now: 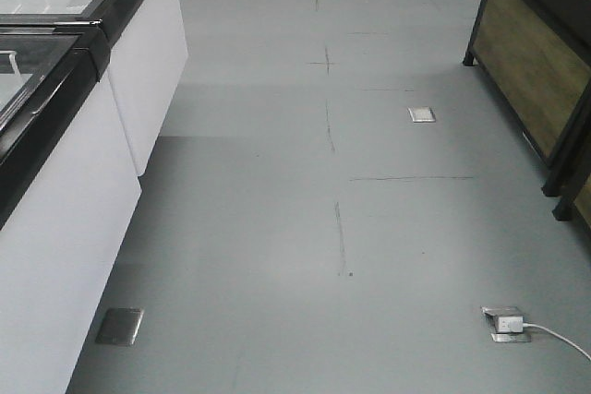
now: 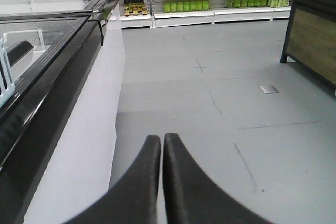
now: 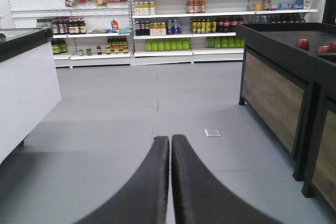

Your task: Left arm holds basket, right arm returns cookies

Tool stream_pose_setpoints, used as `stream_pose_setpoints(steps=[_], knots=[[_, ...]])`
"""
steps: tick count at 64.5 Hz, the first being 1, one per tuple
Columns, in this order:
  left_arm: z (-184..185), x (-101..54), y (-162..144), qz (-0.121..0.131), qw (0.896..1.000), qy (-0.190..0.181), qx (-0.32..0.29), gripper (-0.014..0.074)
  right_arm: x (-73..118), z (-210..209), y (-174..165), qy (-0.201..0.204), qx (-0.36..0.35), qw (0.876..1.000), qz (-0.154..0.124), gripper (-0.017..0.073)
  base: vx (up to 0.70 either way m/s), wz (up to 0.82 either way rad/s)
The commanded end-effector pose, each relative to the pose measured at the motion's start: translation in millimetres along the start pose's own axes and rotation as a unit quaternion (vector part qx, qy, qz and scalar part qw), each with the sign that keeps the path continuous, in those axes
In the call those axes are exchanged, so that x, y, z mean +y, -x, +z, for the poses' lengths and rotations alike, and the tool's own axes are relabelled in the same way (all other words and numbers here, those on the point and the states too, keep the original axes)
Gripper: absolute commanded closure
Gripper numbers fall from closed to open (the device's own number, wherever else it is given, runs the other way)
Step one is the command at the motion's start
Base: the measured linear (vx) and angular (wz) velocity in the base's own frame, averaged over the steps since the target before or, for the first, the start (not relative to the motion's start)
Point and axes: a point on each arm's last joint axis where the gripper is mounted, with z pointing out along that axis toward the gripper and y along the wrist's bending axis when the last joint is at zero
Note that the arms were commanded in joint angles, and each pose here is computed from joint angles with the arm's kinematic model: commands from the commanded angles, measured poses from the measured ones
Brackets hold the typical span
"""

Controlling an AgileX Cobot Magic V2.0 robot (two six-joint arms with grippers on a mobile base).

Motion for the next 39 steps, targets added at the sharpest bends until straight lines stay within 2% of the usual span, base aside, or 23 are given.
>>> stream_pose_setpoints(steps=[1,39], knots=[[-4.3,-0.6,16.9,-0.001,0.998,-0.002,-0.059,0.0601,-0.9,-0.6,6.3,-0.006,-0.041,0.999,-0.005,0.0567,0.0,0.0],[-4.3,-0.6,16.9,-0.001,0.998,-0.002,-0.059,0.0601,-0.9,-0.6,6.4,-0.006,-0.041,0.999,-0.005,0.0567,0.0,0.0]])
